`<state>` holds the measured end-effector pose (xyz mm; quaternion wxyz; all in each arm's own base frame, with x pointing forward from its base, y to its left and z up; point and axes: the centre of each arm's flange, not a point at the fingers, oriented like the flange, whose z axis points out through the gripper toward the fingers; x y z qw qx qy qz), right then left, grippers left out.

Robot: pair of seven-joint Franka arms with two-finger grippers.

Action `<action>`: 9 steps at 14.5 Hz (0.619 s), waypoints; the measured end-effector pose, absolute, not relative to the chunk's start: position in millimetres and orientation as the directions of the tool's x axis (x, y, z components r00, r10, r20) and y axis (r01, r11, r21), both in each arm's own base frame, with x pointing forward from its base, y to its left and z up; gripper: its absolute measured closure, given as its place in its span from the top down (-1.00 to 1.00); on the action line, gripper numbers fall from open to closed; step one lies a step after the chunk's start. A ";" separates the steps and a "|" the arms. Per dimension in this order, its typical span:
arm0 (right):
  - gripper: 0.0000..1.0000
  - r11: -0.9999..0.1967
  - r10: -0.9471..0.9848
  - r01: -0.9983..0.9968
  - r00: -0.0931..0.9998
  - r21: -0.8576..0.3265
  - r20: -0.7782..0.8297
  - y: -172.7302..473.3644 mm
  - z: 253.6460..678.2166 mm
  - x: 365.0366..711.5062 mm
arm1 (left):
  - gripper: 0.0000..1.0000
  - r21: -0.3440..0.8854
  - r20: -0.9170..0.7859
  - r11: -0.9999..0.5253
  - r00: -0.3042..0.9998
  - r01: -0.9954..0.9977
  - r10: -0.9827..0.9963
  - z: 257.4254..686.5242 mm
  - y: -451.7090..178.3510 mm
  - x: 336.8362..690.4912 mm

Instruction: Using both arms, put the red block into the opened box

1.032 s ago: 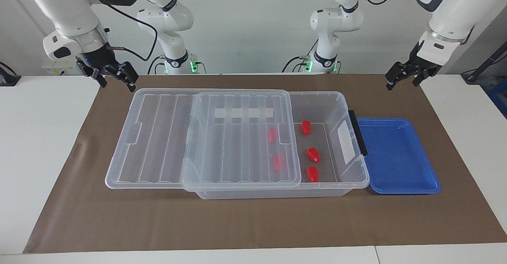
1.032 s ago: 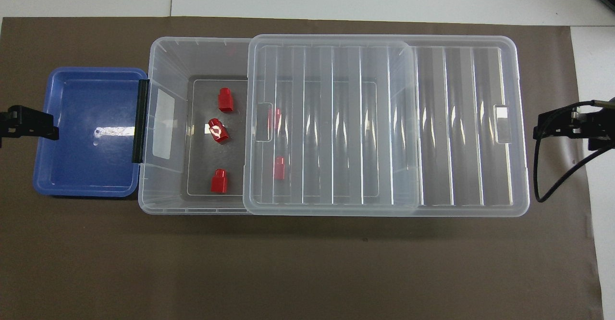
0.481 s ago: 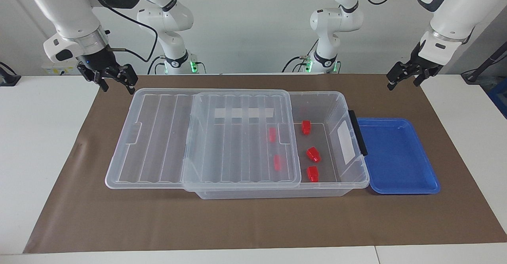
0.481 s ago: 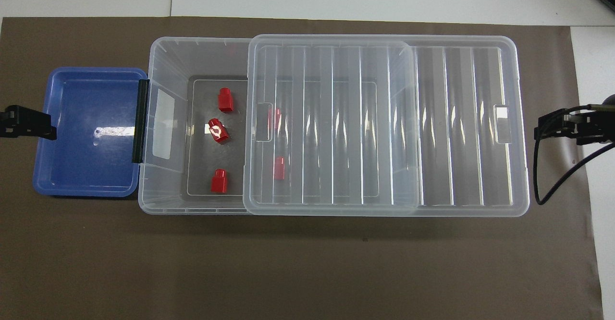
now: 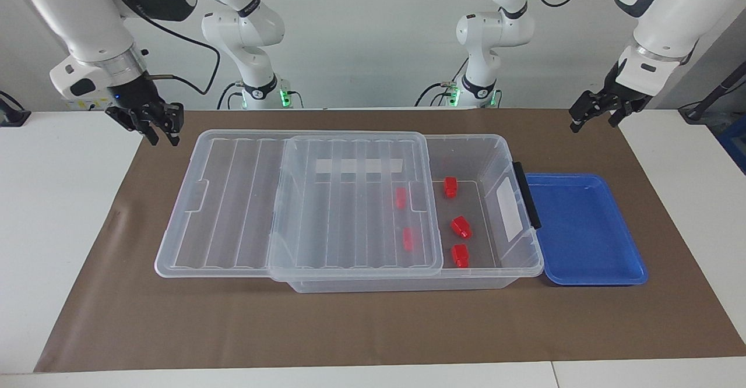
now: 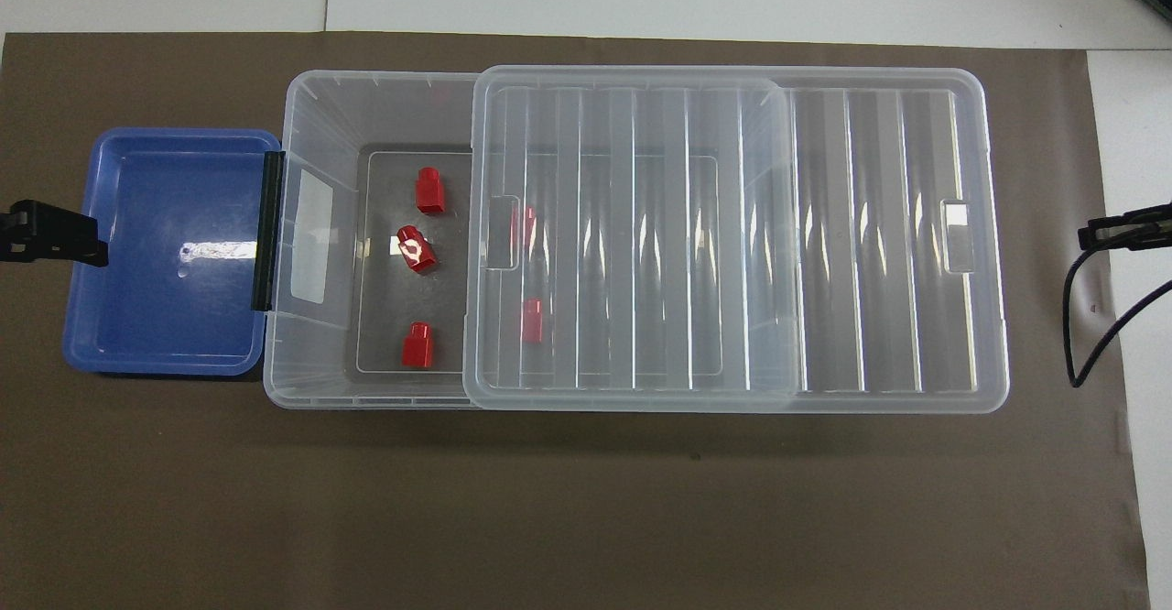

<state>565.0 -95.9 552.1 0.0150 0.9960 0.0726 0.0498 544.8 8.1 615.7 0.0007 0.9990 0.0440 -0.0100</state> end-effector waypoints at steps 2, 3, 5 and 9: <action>-0.98 -0.976 0.216 0.215 0.969 0.021 0.120 -112.0 526.8 577.5 | 1.00 0.001 -0.020 -0.996 0.996 0.087 0.087 615.7 7.4 544.8; -0.98 -0.974 0.225 0.226 0.966 0.009 0.126 -116.1 515.7 583.0 | 1.00 0.001 -0.020 -0.996 0.996 0.087 0.087 615.7 7.3 544.8; -0.98 -0.974 0.223 0.227 0.966 -0.010 0.134 -117.4 497.8 592.4 | 1.00 0.001 -0.020 -0.996 0.996 0.087 0.087 615.8 7.6 544.8; -0.98 -0.973 0.213 0.224 0.965 -0.056 0.155 -109.4 471.6 607.1 | 1.00 0.001 -0.020 -0.996 0.996 0.089 0.089 615.8 8.9 544.8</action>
